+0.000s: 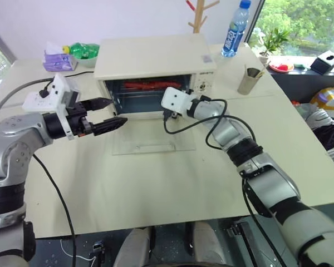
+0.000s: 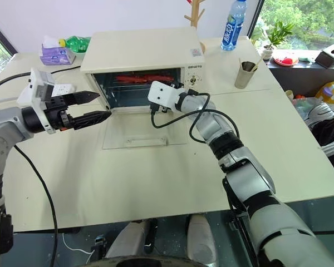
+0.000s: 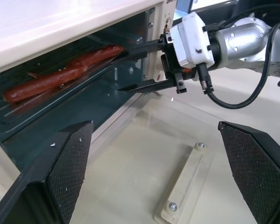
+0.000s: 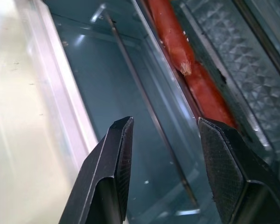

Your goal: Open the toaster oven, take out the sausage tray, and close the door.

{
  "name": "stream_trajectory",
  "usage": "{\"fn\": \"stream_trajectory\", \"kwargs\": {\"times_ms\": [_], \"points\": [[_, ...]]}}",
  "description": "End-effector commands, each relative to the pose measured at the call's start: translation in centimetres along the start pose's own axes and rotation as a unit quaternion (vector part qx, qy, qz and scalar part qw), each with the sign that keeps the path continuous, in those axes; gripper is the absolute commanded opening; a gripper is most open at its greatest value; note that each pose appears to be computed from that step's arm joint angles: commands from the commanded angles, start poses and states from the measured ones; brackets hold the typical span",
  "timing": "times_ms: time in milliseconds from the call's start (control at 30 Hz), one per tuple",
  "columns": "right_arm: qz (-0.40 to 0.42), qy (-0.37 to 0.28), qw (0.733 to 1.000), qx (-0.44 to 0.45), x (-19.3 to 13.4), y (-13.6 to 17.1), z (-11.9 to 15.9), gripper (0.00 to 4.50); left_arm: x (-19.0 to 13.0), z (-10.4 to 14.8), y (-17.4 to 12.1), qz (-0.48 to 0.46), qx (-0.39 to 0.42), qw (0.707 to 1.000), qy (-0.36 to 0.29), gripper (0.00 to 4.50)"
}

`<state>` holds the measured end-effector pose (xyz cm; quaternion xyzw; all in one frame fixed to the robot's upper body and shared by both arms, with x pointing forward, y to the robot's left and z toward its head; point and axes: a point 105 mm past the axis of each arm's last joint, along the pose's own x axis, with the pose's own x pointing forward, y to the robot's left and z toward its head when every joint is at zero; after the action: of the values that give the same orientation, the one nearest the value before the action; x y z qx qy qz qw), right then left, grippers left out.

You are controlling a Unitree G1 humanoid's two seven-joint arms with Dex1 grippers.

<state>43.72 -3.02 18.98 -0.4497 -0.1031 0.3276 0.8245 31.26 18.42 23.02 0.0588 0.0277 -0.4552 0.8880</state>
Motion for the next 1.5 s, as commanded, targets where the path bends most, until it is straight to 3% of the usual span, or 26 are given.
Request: {"fn": "stream_trajectory", "kwargs": {"times_ms": [33,300,967,1067,1133,1167,1500], "points": [[-0.025,-0.035,0.999,-0.014,0.1,-1.9,2.2,2.23,0.0,1.1,0.0,0.002,0.021,1.0,-0.013,4.5],[-0.01,-0.053,0.998,-0.021,-0.1,-1.4,3.4,2.23,-0.1,1.2,0.2,0.005,0.023,1.0,-0.014,4.5],[-0.014,0.009,0.998,-0.066,3.3,-0.8,2.3,2.23,0.3,1.6,0.0,0.005,0.025,0.999,-0.024,4.5],[-0.024,0.014,0.997,-0.078,3.5,-1.2,2.4,1.41,0.3,1.6,0.1,0.007,0.023,0.999,-0.025,4.5],[-0.028,0.014,0.996,-0.08,3.5,-1.3,2.4,0.34,0.2,1.6,0.2,0.008,0.022,0.999,-0.025,4.5],[-0.029,0.014,0.996,-0.082,3.5,-1.4,2.4,0.07,0.1,1.6,0.3,0.011,0.021,0.999,-0.026,4.5],[-0.028,0.012,0.996,-0.085,3.3,-0.8,1.9,0.07,-0.3,1.4,2.1,0.047,-0.003,0.998,-0.04,4.5]]}}
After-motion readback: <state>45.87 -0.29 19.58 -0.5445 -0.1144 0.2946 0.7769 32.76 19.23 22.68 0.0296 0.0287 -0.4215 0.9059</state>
